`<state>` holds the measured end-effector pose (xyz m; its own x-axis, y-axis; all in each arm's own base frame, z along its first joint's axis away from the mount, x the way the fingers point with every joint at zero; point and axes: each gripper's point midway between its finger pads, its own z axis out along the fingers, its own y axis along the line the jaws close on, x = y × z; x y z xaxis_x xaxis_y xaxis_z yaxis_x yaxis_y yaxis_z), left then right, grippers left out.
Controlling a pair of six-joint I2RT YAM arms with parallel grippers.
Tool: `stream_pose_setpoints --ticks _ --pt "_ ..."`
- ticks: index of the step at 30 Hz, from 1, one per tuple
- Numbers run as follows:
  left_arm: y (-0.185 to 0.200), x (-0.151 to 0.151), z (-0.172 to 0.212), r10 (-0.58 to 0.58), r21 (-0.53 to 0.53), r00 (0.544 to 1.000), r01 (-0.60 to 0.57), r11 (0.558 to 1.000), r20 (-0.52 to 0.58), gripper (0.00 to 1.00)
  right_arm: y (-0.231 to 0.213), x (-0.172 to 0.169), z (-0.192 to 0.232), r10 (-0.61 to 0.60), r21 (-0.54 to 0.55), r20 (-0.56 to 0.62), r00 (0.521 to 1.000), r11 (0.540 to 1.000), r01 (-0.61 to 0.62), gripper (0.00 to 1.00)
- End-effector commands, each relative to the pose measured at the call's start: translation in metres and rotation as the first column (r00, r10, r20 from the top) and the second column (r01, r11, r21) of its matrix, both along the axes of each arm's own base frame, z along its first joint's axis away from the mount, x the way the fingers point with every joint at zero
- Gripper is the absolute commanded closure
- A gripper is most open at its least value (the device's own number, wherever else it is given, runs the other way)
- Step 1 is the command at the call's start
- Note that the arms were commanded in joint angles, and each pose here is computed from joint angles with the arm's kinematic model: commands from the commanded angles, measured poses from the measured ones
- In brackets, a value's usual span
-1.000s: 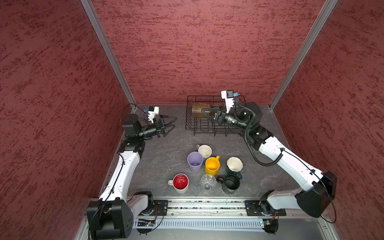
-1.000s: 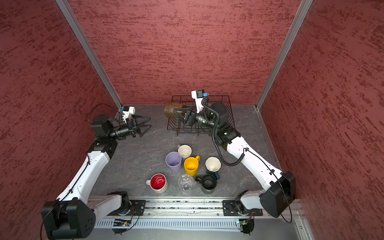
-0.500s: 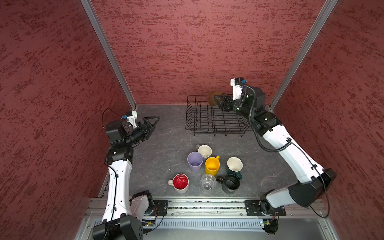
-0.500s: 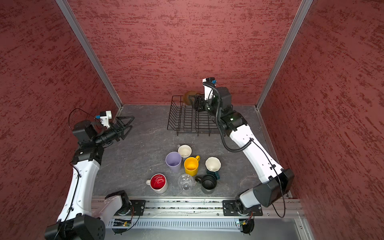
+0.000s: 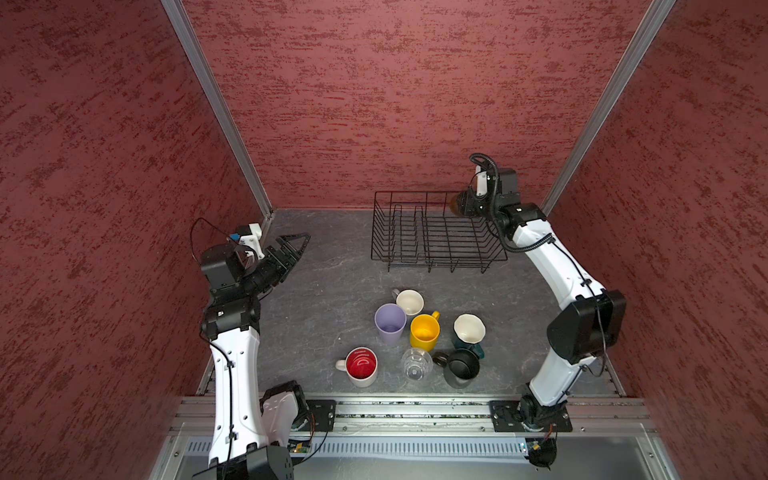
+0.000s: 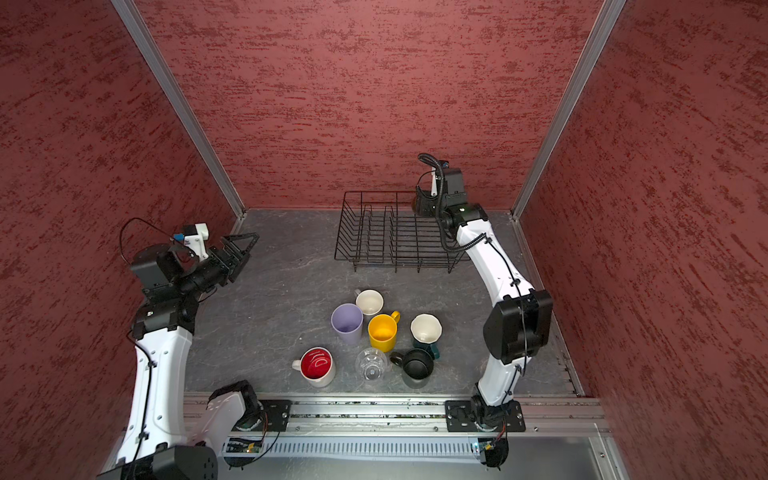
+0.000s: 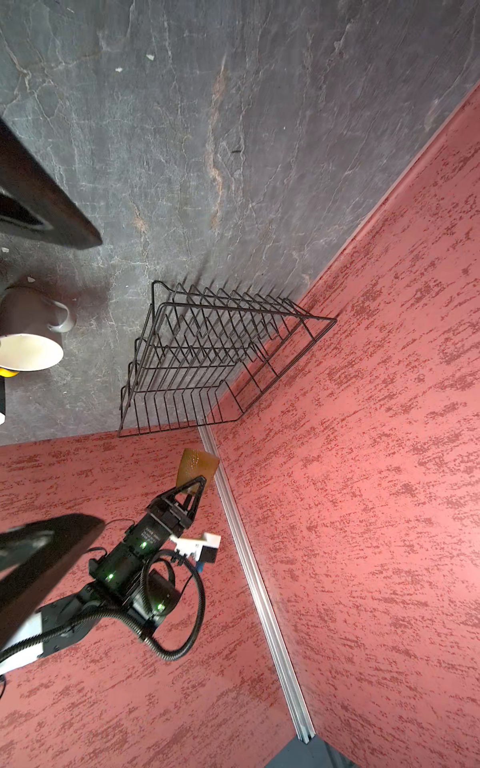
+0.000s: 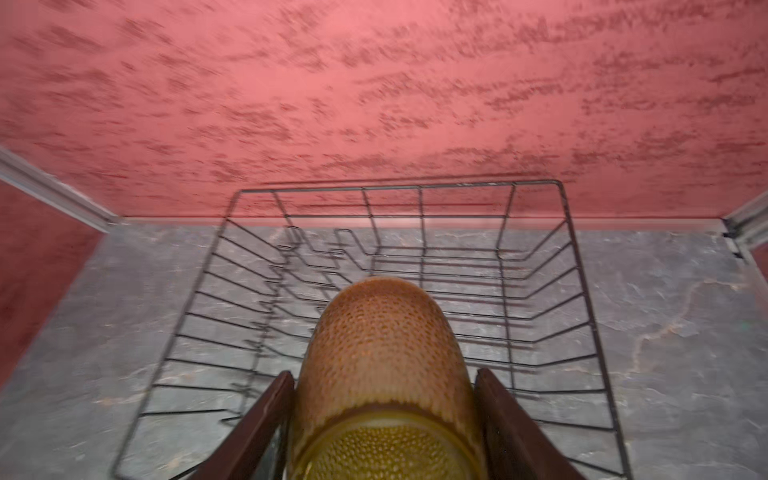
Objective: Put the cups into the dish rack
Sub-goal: 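Carry the gold cup over the rack with the right gripper while the left withdraws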
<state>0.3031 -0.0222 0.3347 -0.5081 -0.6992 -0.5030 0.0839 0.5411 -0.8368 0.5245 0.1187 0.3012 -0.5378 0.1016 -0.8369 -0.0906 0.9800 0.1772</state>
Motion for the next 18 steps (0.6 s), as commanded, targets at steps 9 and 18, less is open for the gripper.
stream_pose_setpoints --ticks 9,18 --pt "0.003 -0.006 0.021 0.018 0.051 0.999 -0.020 0.998 0.040 0.00 -0.048 0.074 -0.058 -0.130 -0.131 -0.044 0.991 0.984 0.123 0.81" --pt "0.002 -0.005 0.017 0.019 0.042 0.999 -0.020 0.999 0.032 0.00 -0.063 0.121 -0.109 -0.188 -0.206 -0.085 0.978 0.964 0.168 0.82"
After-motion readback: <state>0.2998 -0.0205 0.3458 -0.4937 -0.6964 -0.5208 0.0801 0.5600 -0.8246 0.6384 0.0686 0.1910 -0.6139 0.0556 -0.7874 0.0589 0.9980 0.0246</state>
